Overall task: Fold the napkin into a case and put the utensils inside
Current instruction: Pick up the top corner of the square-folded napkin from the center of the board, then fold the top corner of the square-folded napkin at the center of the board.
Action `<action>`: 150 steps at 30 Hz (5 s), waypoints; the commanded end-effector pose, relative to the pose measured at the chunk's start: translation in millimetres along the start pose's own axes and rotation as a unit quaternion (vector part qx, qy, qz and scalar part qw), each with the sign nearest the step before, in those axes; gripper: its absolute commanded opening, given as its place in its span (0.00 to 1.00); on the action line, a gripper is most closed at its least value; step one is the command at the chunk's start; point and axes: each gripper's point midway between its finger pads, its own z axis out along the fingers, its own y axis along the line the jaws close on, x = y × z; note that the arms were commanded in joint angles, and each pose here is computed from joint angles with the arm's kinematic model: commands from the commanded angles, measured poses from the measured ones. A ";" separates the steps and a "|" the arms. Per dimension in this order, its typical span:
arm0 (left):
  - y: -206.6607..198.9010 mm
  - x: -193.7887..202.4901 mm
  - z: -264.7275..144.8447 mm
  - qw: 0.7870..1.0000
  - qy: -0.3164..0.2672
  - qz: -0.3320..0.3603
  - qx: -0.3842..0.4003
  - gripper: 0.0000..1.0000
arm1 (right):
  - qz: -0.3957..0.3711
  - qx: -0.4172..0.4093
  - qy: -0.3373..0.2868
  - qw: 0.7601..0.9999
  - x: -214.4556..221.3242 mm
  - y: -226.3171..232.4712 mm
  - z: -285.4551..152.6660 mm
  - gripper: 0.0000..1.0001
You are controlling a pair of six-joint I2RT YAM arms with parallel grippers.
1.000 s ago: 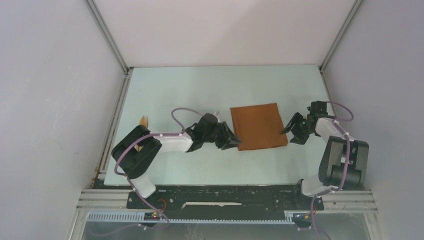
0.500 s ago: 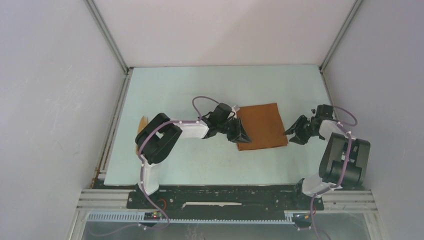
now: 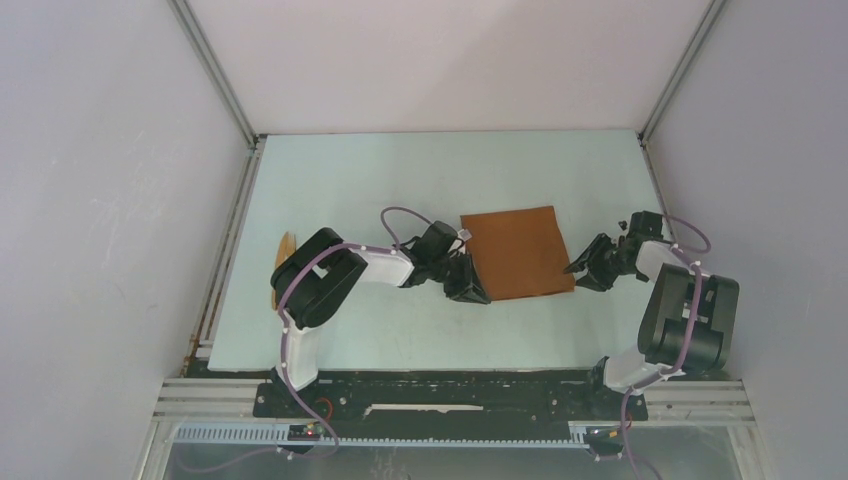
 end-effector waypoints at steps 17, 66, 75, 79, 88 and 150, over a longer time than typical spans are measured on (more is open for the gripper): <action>4.6 -5.7 -4.1 1.000 -0.016 0.010 0.004 0.17 | -0.033 0.000 -0.020 0.999 -0.6 8.6 -9.9 0.54; 2.3 -6.1 -6.8 1.000 -0.024 0.008 0.012 0.15 | -0.044 0.039 -0.011 0.998 8.9 -0.8 -4.1 0.44; 0.7 -6.6 -6.7 1.000 -0.023 0.009 0.015 0.15 | -0.045 0.033 -0.007 0.998 11.9 0.2 -3.2 0.34; 1.0 -6.3 -7.4 1.000 -0.024 0.010 0.014 0.15 | -0.044 0.037 -0.007 0.998 12.0 -1.5 -2.8 0.34; -16.8 -10.5 -19.1 0.998 -0.038 0.030 0.028 0.19 | -0.050 0.029 -0.014 0.998 8.8 3.0 -4.1 0.00; 48.6 3.4 -8.4 0.999 -0.035 -0.032 -0.017 0.02 | -0.186 -0.186 0.076 0.962 12.7 255.7 134.2 0.00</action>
